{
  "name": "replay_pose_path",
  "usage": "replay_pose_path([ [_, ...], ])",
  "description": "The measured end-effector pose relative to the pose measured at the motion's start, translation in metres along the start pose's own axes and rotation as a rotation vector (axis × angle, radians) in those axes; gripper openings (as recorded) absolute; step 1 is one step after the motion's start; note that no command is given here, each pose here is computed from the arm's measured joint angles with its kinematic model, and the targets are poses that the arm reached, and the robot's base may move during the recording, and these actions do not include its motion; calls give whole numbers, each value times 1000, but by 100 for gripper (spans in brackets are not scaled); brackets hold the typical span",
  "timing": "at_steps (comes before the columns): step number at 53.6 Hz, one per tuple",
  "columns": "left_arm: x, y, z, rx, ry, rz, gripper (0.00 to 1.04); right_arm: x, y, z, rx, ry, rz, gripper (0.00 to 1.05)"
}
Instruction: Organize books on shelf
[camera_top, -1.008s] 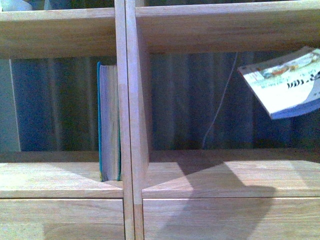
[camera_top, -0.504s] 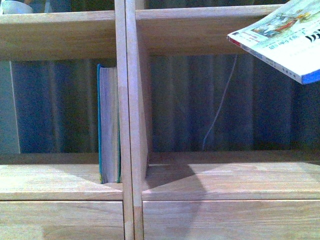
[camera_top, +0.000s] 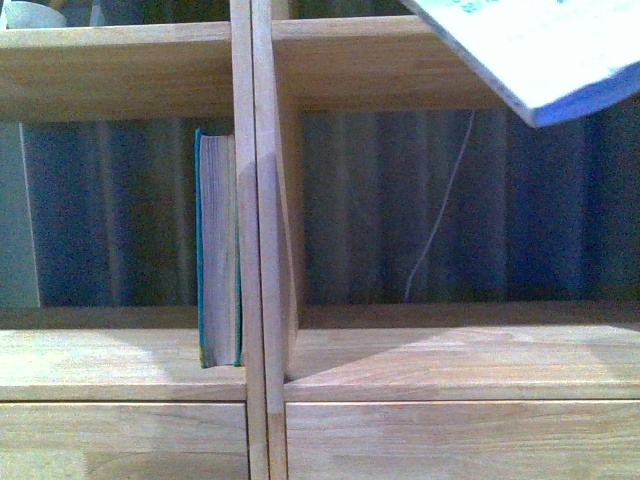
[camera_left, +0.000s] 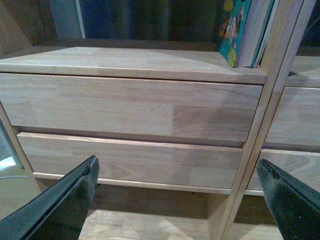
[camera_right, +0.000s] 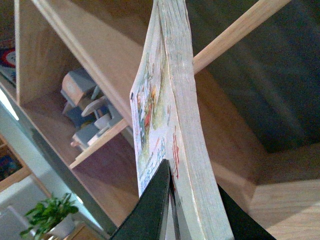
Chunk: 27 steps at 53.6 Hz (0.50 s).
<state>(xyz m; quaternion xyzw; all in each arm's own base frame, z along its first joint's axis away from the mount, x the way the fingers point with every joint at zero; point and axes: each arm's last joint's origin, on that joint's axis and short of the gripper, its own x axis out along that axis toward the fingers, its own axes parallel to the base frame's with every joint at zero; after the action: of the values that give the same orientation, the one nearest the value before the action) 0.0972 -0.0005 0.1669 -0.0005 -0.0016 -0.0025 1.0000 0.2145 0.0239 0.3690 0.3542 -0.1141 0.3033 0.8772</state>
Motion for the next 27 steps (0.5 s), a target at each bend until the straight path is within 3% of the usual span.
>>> replay_pose_path([
  [13,0,0,0,0,0,0,97,18,54,-35,11,86,178,15],
  [27,0,0,0,0,0,0,97,23,64,-52,-2,125,197,15],
])
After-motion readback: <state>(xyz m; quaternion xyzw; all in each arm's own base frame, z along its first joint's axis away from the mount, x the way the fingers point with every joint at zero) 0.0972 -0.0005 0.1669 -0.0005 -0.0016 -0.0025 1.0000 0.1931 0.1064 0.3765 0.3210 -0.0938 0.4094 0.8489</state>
